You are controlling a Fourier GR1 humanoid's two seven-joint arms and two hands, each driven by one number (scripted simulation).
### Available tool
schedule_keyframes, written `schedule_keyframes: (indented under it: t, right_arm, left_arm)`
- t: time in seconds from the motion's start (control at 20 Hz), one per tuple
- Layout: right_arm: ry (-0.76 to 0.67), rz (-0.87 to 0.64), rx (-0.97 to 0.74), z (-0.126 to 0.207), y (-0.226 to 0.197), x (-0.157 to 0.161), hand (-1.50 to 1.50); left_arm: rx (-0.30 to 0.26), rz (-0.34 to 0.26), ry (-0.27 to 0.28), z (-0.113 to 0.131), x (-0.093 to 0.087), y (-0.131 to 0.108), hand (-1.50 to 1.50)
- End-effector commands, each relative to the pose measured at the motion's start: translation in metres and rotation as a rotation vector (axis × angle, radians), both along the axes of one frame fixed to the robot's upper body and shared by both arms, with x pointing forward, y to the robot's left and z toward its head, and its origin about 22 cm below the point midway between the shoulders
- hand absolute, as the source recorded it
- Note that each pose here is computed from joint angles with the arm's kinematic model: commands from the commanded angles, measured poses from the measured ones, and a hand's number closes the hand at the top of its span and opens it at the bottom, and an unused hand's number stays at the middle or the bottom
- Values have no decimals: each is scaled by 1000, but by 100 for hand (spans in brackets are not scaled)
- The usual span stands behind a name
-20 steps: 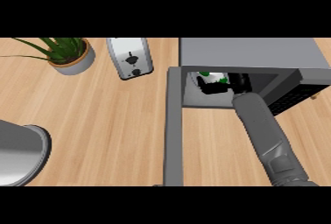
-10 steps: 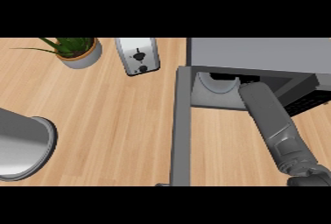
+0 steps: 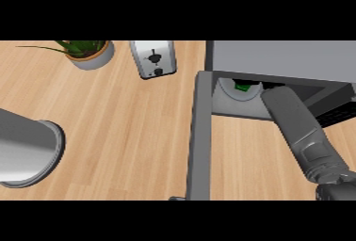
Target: Pick up the milk, place it into the microwave and close the microwave
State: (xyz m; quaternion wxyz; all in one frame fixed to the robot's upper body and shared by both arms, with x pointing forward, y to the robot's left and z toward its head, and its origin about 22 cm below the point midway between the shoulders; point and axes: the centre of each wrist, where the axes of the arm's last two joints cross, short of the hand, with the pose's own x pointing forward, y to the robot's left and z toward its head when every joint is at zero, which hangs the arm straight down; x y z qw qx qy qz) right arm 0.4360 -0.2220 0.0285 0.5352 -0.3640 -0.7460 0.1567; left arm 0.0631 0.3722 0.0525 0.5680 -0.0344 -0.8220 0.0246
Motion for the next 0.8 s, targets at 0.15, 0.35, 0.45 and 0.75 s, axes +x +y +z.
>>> schedule_keyframes:
  t: [0.15, 0.35, 0.45, 0.75]
  right_arm:
    - [35, 63, 48, 4, 5, 4, -150]
    - [45, 156, 98, -13, 12, -5, -150]
    - [37, 174, 135, -9, 8, -3, -150]
    - [10, 238, 230, -27, 20, -12, -150]
  left_arm:
    - [17, -59, 4, 1, 10, -1, -150]
    - [13, -92, -3, -5, 20, -11, -150]
    - [18, -83, 12, -4, 13, -20, -150]
    - [-25, -141, 6, -18, 17, -23, -150]
